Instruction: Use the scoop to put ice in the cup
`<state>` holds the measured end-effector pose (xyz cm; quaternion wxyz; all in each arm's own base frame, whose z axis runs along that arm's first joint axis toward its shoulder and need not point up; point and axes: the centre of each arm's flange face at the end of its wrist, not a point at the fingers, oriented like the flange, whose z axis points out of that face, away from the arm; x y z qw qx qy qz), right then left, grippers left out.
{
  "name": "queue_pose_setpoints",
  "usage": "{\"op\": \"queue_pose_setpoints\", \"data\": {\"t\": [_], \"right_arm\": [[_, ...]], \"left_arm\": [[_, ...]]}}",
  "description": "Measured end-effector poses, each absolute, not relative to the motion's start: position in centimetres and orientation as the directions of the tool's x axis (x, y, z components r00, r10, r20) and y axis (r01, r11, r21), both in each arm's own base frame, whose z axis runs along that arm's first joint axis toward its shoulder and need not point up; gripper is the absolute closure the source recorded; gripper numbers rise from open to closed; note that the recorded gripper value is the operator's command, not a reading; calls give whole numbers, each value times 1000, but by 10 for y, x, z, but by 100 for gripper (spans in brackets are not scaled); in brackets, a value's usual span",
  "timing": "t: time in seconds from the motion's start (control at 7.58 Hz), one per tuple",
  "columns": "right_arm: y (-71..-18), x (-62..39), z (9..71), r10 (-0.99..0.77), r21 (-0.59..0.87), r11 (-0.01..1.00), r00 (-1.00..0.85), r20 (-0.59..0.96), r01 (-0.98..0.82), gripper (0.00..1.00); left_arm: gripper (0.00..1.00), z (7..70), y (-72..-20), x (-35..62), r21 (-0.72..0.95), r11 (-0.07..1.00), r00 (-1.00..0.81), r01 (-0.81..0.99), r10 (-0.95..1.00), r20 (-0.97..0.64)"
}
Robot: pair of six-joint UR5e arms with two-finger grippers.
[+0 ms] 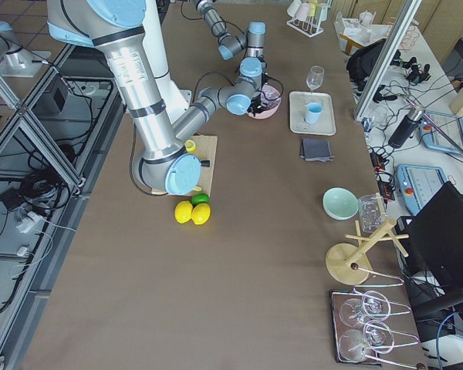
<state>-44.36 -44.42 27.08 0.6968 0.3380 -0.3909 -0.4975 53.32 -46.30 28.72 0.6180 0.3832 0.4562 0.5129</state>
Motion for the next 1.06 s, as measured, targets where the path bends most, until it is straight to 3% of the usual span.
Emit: {"op": "queue_pose_setpoints", "data": {"t": [1.06], "right_arm": [[-426,-403,288,-898,884,424,217,382,196,100]], "left_arm": [[1,289,-463,534,941,181,59,-287,983,-172]]}}
